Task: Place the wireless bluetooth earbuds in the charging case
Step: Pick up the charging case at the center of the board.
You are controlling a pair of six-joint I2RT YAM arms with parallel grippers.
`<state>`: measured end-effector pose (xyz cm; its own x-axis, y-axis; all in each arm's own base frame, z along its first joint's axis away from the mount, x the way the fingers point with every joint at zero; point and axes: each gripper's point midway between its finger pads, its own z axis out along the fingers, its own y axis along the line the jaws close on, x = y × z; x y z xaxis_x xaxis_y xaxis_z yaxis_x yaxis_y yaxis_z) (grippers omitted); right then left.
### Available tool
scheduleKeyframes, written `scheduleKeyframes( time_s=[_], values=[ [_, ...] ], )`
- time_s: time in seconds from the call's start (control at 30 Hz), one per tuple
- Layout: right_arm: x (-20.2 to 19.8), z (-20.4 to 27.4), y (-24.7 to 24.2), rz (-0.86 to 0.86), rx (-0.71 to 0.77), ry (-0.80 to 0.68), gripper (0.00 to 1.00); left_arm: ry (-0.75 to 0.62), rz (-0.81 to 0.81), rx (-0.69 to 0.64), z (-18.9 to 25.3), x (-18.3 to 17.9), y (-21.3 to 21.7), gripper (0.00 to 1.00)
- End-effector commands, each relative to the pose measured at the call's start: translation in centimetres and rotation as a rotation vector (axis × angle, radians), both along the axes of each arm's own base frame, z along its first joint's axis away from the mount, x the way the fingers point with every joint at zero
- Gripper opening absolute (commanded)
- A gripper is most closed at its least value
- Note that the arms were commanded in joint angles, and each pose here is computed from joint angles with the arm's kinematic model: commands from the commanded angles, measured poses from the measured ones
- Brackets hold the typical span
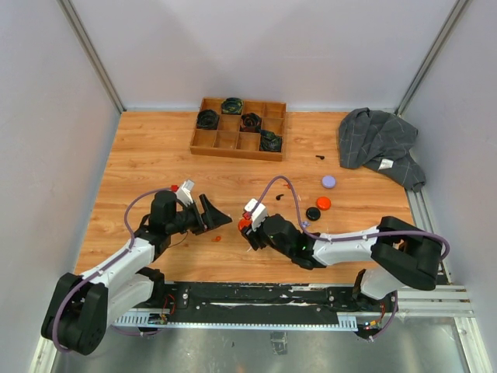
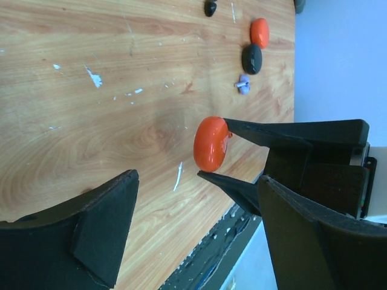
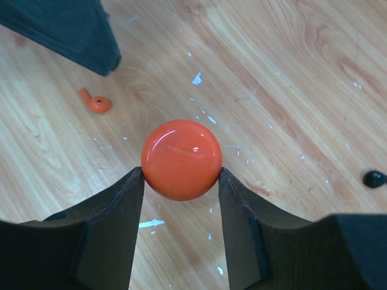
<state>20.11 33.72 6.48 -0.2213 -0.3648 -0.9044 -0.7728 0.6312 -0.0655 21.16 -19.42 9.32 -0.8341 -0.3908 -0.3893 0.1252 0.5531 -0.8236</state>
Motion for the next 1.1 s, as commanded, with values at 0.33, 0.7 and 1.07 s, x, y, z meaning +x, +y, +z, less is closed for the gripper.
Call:
scheduleKeyframes(
  time_s=[0.33,0.7,1.07],
  values=[
    [-1.4,5.1,2.0,0.214,0.125,-0.156,0.42,-0.083,-0.16,-0.061,2.3,-1.0,-2.3,0.71],
    [-2.2,5.4,2.4,0.271,0.143,-0.175,0.43,-0.096,-0.198,-0.087,3.2,-1.3,-3.3,0.59],
    [-2.3,5.7,2.4,0.283,0.155,-0.192,0.45,-0.093,-0.222,-0.088,3.3,-1.5,-4.1,0.47]
  ],
)
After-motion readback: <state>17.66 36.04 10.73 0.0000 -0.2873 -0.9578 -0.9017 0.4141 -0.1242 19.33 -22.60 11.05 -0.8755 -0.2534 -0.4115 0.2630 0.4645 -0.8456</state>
